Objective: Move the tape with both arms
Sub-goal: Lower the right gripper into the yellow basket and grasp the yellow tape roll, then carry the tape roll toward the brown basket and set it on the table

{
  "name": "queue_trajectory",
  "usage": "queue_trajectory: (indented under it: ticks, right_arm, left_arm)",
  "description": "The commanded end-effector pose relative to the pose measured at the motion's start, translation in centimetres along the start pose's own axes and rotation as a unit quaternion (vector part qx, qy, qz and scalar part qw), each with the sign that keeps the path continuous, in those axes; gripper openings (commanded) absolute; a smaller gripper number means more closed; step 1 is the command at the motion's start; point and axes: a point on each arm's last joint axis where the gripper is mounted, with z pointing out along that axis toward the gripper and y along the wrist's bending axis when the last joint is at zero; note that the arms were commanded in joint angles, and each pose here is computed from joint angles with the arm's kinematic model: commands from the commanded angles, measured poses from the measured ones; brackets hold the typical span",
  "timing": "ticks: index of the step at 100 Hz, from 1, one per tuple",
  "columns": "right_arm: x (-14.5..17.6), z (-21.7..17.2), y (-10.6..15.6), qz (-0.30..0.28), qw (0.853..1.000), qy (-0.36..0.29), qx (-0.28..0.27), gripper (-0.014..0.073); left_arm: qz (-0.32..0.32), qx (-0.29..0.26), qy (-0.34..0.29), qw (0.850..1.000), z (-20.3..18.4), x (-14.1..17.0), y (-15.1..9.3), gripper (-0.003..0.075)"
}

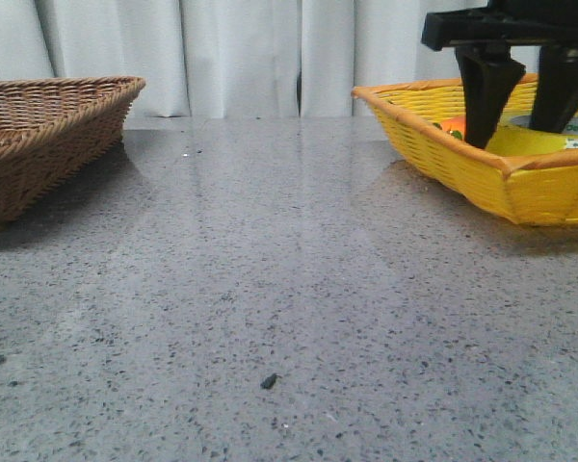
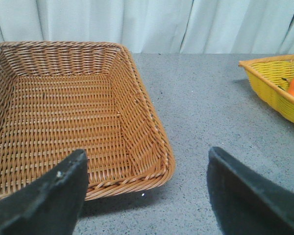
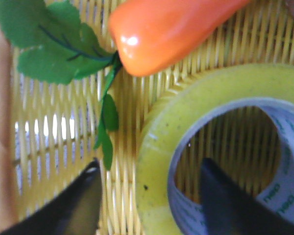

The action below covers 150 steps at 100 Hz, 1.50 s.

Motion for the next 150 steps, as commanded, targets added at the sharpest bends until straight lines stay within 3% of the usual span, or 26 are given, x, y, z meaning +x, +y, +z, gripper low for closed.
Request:
queue_trajectory:
  ticks: [1,7,20,32,43,56,65,71,77,89,103,115,125,142,150]
  right_arm:
    - [-0.7,-2.1,-0.1,-0.009,0.998,-0.054,0.004,0.0118]
    - [-0.8,-2.2,-0.1,-0.010,0.998,-0.057,0.007,-0.0073]
    - [-0.8,-3.5,-0.1,-0.016,0.997,-0.075,0.010,-0.0066]
    - [-1.3,-8.3,0.6,-0.024,0.988,-0.150,0.005,-0.0066]
    - [-1.9,-14.7,1.9,-0.041,0.967,-0.250,-0.006,-0.0066]
    - [-2.0,-21.2,5.2,-0.076,0.930,-0.357,-0.049,-0.0066]
    - [-2.0,-23.1,8.1,-0.106,0.908,-0.396,-0.089,-0.0066]
    - [-2.1,-22.9,10.5,-0.132,0.901,-0.398,-0.114,-0.0066]
    - [-2.3,-21.7,12.7,-0.154,0.902,-0.382,-0.131,-0.0066]
    - [-3.9,-16.2,15.9,-0.183,0.924,-0.310,-0.132,-0.0066]
    - [-5.8,-9.0,17.4,-0.194,0.950,-0.218,-0.108,-0.0066]
    - [-6.5,-5.3,18.1,-0.198,0.959,-0.179,-0.098,-0.0062]
    - [-6.7,-4.3,18.2,-0.195,0.962,-0.167,-0.096,0.0027]
    - [-6.5,-4.8,18.1,-0.195,0.962,-0.166,-0.096,0.0421]
    - [-6.0,-6.4,17.8,-0.194,0.961,-0.169,-0.101,0.0504]
  left_arm:
    - [-0.006,0.003,-0.042,0.999,-0.2,-1.6,-0.2,0.0471]
    - [-0.006,0.003,-0.042,0.999,-0.2,-1.6,-0.2,0.0471]
    - [-0.006,0.003,-0.042,0.999,-0.2,-1.6,-0.2,0.0471]
    - [-0.006,0.005,-0.041,0.999,-0.2,-1.6,-0.2,0.0471]
    - [-0.002,0.014,-0.040,0.999,-0.2,-1.6,-0.4,0.0471]
    - [0.000,0.021,-0.038,0.999,-0.2,-1.5,-0.5,0.0471]
    - [-0.001,0.021,-0.037,0.999,-0.2,-1.5,-0.5,0.0471]
    - [-0.001,0.021,-0.037,0.999,-0.2,-1.5,-0.5,0.0471]
    - [-0.001,0.021,-0.037,0.999,-0.2,-1.5,-0.5,0.0471]
    - [-0.001,0.021,-0.037,0.999,-0.2,-1.5,-0.5,0.0471]
    - [0.000,0.024,-0.029,0.999,-0.2,-1.4,-0.6,0.0471]
    - [0.002,0.034,-0.024,0.999,-0.2,-1.3,-0.8,0.0471]
    - [0.007,0.045,-0.022,0.999,-0.2,-1.3,-1.0,0.0471]
    - [0.021,0.058,-0.014,0.998,0.0,-1.2,-1.2,0.0471]
    - [0.024,0.061,-0.005,0.998,0.5,-1.2,-1.2,0.0471]
